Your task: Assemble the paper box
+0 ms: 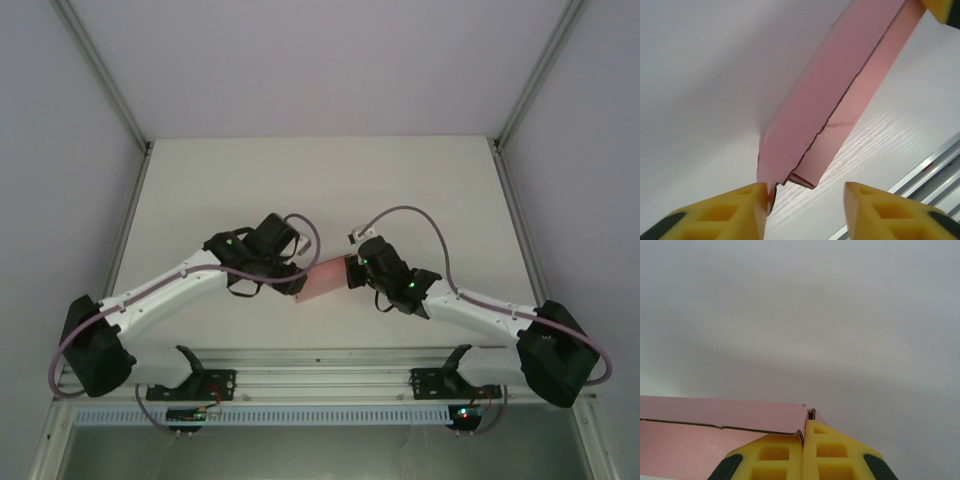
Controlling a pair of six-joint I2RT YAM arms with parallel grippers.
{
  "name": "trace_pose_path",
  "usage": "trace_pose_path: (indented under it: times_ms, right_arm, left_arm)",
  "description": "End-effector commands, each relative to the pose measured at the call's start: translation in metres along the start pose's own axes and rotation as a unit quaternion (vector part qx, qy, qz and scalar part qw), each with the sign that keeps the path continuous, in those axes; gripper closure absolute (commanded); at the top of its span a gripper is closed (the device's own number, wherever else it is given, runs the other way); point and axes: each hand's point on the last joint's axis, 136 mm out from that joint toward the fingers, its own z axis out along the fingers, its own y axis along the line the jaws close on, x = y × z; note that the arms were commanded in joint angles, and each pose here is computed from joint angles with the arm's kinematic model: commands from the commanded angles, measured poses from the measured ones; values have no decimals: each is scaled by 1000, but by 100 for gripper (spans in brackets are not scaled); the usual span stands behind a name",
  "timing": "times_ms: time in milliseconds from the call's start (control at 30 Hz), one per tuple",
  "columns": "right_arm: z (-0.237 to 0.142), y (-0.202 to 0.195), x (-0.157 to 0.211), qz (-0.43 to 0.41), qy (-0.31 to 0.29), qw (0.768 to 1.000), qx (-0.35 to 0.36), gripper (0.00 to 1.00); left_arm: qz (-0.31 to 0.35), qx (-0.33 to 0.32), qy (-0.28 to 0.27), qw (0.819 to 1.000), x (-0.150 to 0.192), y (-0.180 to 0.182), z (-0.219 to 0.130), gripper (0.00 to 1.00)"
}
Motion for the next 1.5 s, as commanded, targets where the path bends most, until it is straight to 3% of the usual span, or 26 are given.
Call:
trace_pose_path:
  times_ms: [0,100,333,400,500,600,733,867,1000,1133,1467]
  right_arm:
    - [1,-18,69,-17,127,991,35,100]
    - [0,-18,71,-21,130,990,40,100]
    - [0,-17,71,-23,132,990,41,100]
    - [-1,-17,71,-25,131,990,42,100]
    - [-1,-17,71,-24,129,990,48,100]
    - [-3,-19,70,-17,126,990,63,100]
    - [-8,-23,70,4,123,988,93,100]
    - [-12,-23,72,28,122,987,105,100]
    - [-13,-20,72,32,117,988,99,100]
    - [-13,-17,71,27,115,989,92,100]
    - [-16,-20,81,21,121,989,86,100]
  left_arm:
    - [-38,-13,13,999,3,4,-1,74]
    - [-47,-11,26,998,11,2,-1,79]
    - [-72,-54,39,995,18,16,-2,79]
    - [-79,-54,36,995,17,15,-1,84]
    - [-97,-49,17,994,7,13,-2,99]
    - [-136,-14,-7,991,-9,2,-4,100]
    - [-232,57,-16,971,-18,-8,-2,100]
    - [-329,148,-28,932,-29,-11,-5,100]
    - [-347,98,-44,932,-26,8,-11,100]
    - [-358,82,-35,929,-19,14,3,100]
    - [-282,20,49,958,19,19,28,100]
